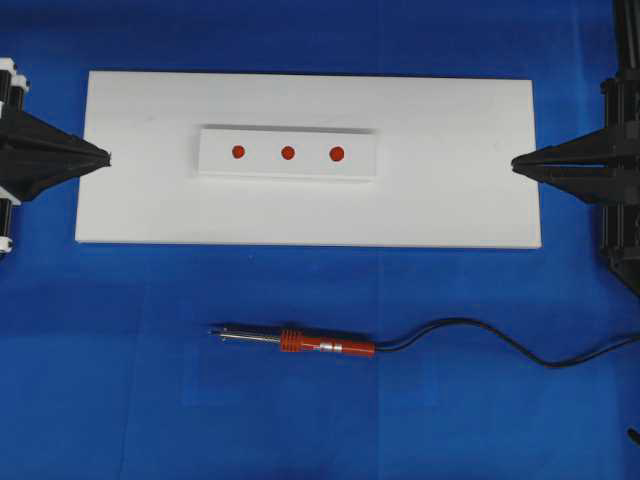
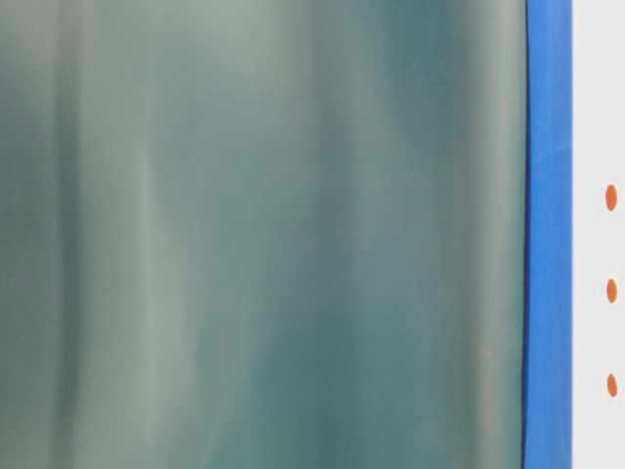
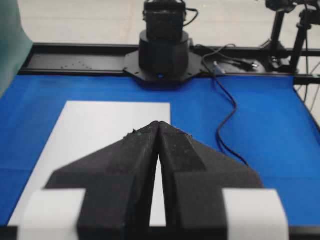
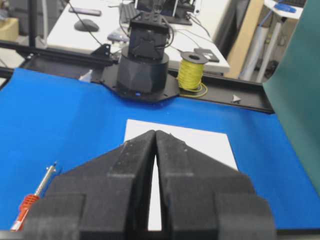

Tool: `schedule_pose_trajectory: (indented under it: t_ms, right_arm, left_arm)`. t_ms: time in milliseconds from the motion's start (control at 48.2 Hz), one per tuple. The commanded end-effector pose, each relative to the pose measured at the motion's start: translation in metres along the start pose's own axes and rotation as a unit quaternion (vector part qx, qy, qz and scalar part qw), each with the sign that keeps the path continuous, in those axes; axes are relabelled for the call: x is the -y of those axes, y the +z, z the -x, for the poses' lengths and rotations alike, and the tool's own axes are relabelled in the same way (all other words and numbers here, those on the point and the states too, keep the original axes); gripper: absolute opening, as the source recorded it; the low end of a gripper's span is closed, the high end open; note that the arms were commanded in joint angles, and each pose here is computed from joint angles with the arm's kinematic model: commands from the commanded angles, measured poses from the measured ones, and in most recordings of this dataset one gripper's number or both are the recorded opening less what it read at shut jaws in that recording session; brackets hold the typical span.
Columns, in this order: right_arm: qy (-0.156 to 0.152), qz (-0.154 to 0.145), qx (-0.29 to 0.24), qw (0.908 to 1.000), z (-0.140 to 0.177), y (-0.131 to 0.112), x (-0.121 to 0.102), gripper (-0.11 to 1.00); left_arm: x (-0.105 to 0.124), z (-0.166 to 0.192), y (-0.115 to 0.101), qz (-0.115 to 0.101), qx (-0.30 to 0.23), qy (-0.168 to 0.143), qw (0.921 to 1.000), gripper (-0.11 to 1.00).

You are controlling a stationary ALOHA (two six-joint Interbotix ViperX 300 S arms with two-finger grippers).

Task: Touch the tip of the soldering iron to the mark.
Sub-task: 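Move the right gripper toward the red-handled soldering iron on the table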

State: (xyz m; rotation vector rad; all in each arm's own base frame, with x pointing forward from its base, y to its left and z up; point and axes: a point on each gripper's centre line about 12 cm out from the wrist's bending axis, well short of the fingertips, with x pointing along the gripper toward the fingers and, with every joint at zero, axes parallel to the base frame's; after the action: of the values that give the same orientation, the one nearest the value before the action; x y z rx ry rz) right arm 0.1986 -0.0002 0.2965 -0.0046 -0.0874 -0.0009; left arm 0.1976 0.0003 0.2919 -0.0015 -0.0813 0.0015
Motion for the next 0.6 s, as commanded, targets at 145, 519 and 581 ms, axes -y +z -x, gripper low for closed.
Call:
schedule_pose_trajectory:
  t_ms: [145, 519, 581]
  right_arm:
    - [0.000, -0.002, -0.008, 1.0000, -0.003, 0.002, 0.000, -0.06]
    - [0.010, -0.025, -0.031, 0.9992, -0.018, 0.003, -0.005, -0.06]
    - [0.012, -0.026, -0.039, 0.9989, -0.023, 0.002, -0.006, -0.05]
  left_arm:
    - [0.001, 0.003, 0.009, 0.000, 0.018, -0.003, 0.9998, 0.00]
    - [-0.001, 0.004, 0.004, 0.000, 0.011, 0.003, 0.9999, 0.00]
    - [-0.002, 0.004, 0.003, -0.001, 0.010, 0.006, 0.9999, 0.00]
